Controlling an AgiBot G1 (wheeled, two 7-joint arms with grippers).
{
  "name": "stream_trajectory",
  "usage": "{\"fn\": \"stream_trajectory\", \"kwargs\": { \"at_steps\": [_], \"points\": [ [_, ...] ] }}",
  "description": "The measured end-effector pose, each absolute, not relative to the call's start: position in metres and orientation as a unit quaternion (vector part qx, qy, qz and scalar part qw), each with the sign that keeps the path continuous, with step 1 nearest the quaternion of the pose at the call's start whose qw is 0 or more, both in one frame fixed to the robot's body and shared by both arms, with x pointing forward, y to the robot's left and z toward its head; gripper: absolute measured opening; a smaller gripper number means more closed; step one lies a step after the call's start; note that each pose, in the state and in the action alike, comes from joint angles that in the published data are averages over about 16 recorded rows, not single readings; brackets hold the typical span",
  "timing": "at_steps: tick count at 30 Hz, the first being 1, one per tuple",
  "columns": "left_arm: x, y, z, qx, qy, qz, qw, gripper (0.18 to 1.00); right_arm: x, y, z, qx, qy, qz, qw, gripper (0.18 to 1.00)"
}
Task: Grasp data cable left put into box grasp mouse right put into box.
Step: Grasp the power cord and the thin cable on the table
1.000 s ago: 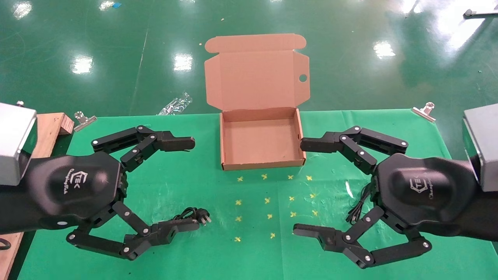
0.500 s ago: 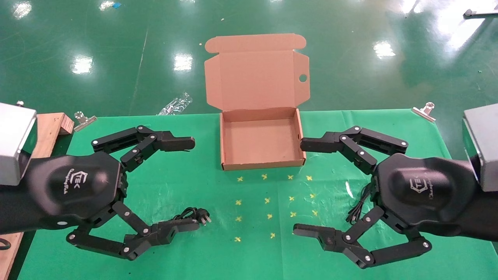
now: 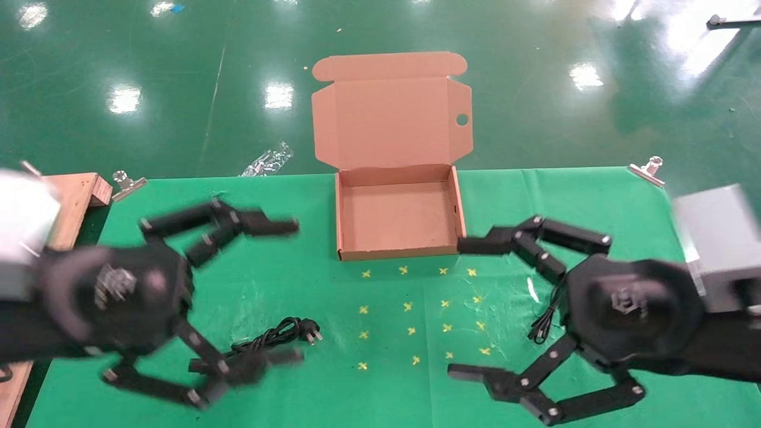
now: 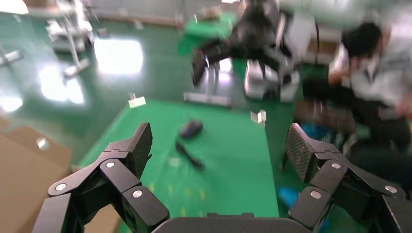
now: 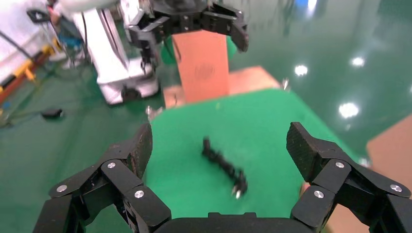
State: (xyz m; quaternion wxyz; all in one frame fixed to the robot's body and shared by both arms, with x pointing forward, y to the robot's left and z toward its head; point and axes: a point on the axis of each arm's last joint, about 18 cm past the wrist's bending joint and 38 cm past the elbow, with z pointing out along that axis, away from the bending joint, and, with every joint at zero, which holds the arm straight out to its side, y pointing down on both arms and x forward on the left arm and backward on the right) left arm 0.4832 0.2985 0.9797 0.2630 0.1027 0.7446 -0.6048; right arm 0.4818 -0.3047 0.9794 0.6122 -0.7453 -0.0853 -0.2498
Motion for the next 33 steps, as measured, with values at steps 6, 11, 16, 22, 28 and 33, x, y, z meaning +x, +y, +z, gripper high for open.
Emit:
{"fn": "stream_trajectory", "kwargs": {
  "at_steps": [6,11,16,22,28,33],
  "points": [
    [0.492,0.300,0.970,0.102,0.776,-0.557,0.280,1.001,0.488,-0.306,0.973,-0.770,-0.071,-0.253,0.581,1.001],
    [0.499,0.302,0.963,0.096,0.795,-0.525,0.288,1.001,0.492,-0.307,0.971,-0.781,-0.062,-0.254,0.567,1.001],
    [0.508,0.304,0.953,0.090,0.816,-0.490,0.293,1.001,0.495,-0.310,0.968,-0.792,-0.053,-0.258,0.551,1.001],
    [0.528,0.306,0.929,0.084,0.850,-0.423,0.303,1.001,0.499,-0.317,0.963,-0.806,-0.032,-0.265,0.528,1.001],
    [0.556,0.307,0.897,0.071,0.884,-0.339,0.314,1.001,0.503,-0.327,0.956,-0.818,-0.007,-0.275,0.506,1.001],
    [0.581,0.303,0.870,0.051,0.904,-0.276,0.324,1.001,0.505,-0.332,0.953,-0.820,0.008,-0.279,0.499,1.001]
  ]
}}
